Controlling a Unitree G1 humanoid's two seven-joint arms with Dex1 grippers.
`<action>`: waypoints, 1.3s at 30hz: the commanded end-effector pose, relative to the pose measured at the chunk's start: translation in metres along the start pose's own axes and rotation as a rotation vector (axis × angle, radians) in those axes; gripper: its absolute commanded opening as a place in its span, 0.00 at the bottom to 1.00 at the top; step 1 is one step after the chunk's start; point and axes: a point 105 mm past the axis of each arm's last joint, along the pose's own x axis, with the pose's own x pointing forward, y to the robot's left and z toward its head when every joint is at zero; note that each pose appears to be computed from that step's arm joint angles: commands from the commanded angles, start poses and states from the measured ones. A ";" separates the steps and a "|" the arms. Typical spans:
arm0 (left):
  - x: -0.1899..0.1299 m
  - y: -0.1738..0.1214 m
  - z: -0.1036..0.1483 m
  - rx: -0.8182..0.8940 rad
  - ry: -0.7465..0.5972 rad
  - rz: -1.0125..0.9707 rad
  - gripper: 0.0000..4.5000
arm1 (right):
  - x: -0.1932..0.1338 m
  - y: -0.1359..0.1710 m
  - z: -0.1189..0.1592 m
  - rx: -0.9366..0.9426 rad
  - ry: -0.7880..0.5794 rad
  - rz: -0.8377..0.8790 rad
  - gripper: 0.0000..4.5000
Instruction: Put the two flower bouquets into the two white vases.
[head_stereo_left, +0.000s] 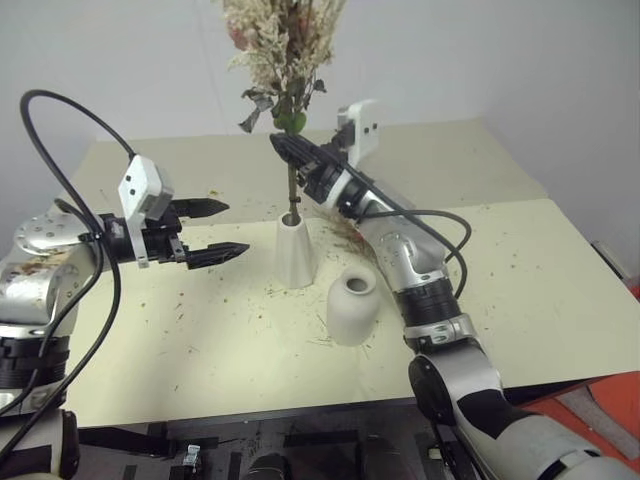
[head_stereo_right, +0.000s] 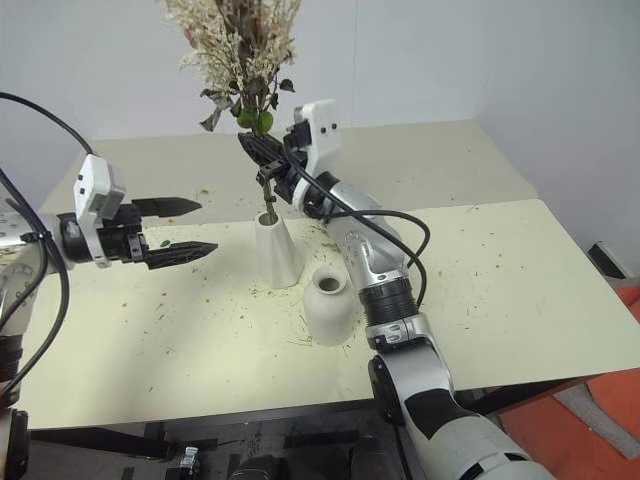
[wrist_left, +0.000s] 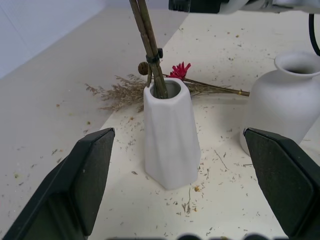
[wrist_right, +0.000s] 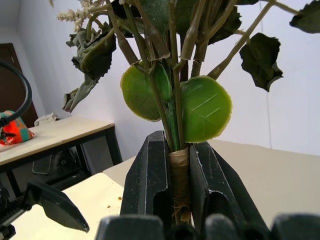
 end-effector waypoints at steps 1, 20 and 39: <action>-0.008 0.001 0.012 0.034 -0.017 0.021 1.00 | -0.003 0.005 -0.008 -0.009 0.023 0.018 0.06; -0.008 -0.001 0.012 0.030 -0.018 0.021 1.00 | -0.005 0.020 0.025 -0.067 -0.149 0.071 0.06; -0.008 0.000 0.012 0.031 -0.015 0.020 1.00 | -0.005 0.027 0.030 -0.057 -0.186 0.114 0.06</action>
